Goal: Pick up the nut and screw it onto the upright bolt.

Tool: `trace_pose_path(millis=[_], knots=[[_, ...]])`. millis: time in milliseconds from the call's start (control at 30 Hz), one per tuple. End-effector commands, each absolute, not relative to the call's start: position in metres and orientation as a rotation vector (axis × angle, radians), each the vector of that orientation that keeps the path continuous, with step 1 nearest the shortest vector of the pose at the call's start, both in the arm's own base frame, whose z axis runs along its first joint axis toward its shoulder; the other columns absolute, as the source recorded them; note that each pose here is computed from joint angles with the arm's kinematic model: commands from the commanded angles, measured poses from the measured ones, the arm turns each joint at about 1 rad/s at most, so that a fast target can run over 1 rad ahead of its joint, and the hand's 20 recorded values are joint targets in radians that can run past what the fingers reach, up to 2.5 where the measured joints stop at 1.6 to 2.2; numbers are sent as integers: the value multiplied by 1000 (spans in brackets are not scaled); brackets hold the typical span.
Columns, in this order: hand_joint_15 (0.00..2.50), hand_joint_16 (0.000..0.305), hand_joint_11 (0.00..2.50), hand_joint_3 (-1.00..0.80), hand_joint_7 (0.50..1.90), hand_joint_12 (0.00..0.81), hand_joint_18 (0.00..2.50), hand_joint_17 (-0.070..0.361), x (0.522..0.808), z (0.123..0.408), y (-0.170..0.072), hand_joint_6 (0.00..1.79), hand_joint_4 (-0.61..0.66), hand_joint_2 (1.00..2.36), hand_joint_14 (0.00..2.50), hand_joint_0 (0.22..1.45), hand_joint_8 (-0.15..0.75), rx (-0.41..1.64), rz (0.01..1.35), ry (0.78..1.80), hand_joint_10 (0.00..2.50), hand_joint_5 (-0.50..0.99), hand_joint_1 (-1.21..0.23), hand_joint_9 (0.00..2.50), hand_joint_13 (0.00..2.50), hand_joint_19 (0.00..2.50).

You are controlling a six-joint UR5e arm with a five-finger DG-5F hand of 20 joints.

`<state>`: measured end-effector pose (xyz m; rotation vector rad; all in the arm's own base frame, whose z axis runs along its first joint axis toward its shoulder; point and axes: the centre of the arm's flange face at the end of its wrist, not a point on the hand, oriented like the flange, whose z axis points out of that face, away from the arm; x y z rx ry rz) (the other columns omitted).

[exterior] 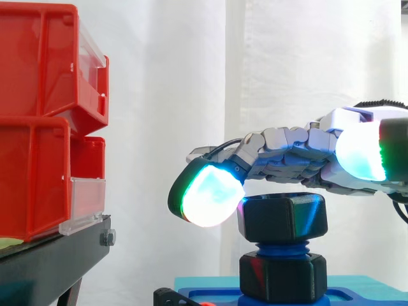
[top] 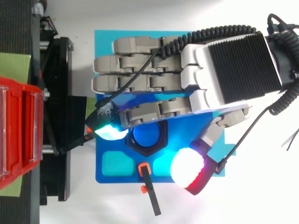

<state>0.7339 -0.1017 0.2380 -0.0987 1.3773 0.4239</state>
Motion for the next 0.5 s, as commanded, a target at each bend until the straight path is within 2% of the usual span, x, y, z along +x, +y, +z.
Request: trace_pose_path(millis=[0,467], knots=[[0,47,0,-500,980,349,0,106,734,238,-102,503,155,1000,0,425,214,-100,423,1375,0,-141,-65,151,0,0],[0,42,0,-500,1269,328,0,94,733,239,-115,502,126,1000,0,439,231,-90,416,1365,0,-79,-99,286,4,0]])
